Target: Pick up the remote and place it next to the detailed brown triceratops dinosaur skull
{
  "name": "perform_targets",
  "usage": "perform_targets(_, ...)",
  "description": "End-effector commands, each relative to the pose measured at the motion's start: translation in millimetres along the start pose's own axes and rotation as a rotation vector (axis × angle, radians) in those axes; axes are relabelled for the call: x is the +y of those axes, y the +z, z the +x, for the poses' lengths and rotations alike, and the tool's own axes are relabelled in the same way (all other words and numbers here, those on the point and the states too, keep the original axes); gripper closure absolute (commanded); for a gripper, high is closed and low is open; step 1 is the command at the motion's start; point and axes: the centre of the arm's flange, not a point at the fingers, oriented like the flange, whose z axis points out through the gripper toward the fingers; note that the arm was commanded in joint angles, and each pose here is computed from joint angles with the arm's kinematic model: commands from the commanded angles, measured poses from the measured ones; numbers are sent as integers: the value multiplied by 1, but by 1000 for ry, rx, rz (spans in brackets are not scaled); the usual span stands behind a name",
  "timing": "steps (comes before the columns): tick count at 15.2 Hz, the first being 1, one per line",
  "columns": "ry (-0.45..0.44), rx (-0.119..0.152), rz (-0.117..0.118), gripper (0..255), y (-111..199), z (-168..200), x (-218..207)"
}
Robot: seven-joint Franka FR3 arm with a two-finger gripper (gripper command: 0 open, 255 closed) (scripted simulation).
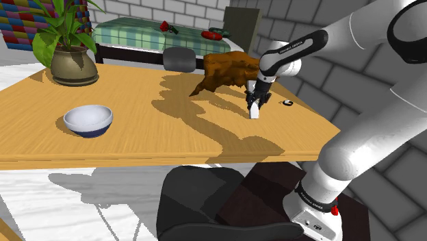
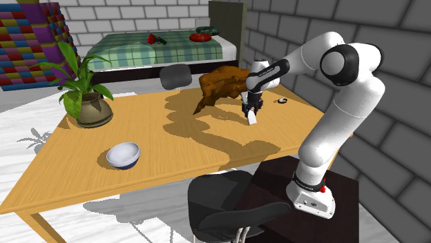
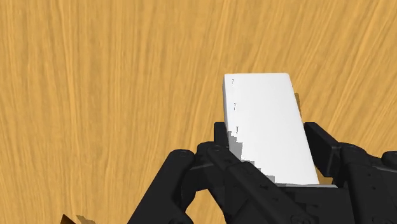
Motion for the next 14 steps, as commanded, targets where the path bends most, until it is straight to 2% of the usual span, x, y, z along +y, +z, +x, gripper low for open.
perform_targets(1,5,-44,-9,255,31,-1,3)
perform_targets(6,5,-44,-9,255,31,-1,3)
perform_targets(7,-3,17,3,0,3,1,0)
perform_targets(8,-3,17,3,0,3,1,0)
perform_targets(11,-102,397,-37,0,-17,-33,-1)
perform_targets(14,-200,777,-77,0,-23,-72,1)
